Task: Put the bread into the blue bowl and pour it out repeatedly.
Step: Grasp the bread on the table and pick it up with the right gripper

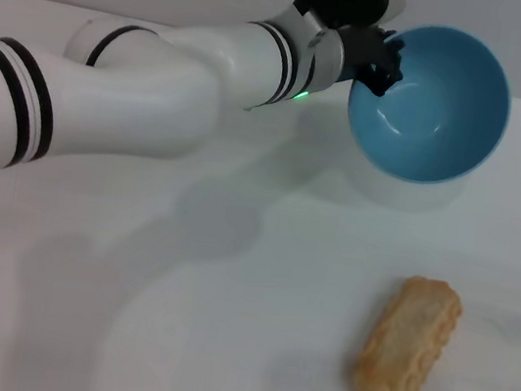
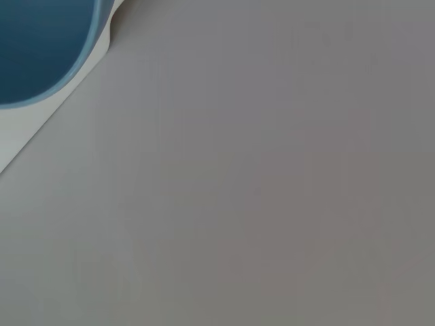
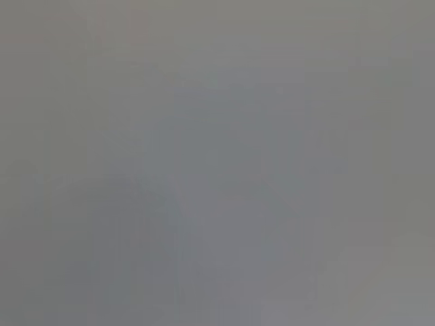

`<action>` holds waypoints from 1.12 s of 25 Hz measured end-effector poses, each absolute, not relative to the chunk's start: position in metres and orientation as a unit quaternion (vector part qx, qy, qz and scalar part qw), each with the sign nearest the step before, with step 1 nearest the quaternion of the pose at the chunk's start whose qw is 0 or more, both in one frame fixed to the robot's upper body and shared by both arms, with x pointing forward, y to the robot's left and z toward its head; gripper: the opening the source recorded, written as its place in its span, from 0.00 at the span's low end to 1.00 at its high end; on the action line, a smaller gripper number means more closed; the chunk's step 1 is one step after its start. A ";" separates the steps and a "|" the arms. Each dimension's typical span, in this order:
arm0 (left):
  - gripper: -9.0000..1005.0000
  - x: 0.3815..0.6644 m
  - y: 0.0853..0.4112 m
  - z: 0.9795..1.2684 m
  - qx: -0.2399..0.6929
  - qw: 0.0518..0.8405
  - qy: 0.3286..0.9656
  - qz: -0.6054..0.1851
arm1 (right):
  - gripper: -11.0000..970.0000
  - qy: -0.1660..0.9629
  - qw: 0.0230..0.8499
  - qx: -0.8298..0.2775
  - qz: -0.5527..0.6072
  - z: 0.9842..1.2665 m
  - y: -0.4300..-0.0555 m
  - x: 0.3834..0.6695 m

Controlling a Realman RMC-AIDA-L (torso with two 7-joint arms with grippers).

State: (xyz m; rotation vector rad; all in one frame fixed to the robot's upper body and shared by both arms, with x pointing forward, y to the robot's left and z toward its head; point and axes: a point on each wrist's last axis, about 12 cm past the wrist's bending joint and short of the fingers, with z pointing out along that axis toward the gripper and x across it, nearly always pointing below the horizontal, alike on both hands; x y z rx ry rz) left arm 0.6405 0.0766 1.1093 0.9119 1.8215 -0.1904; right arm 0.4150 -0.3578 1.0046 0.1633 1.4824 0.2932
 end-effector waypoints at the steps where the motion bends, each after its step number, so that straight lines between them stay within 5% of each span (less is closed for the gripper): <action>1: 0.01 0.642 0.079 1.110 0.374 0.514 0.768 -0.082 | 0.56 0.673 0.717 0.086 0.161 1.005 -0.358 0.417; 8: 0.01 0.663 0.104 1.125 0.307 0.423 0.845 -0.110 | 0.56 0.696 0.670 0.046 0.253 1.017 -0.368 0.427; 16: 0.01 0.670 0.141 1.123 0.258 0.378 0.884 -0.098 | 0.56 0.815 0.497 -0.011 0.298 1.034 -0.372 0.474; 28: 0.01 0.661 0.161 1.101 0.217 0.357 0.903 -0.097 | 0.56 0.896 0.293 -0.090 0.323 1.062 -0.307 0.549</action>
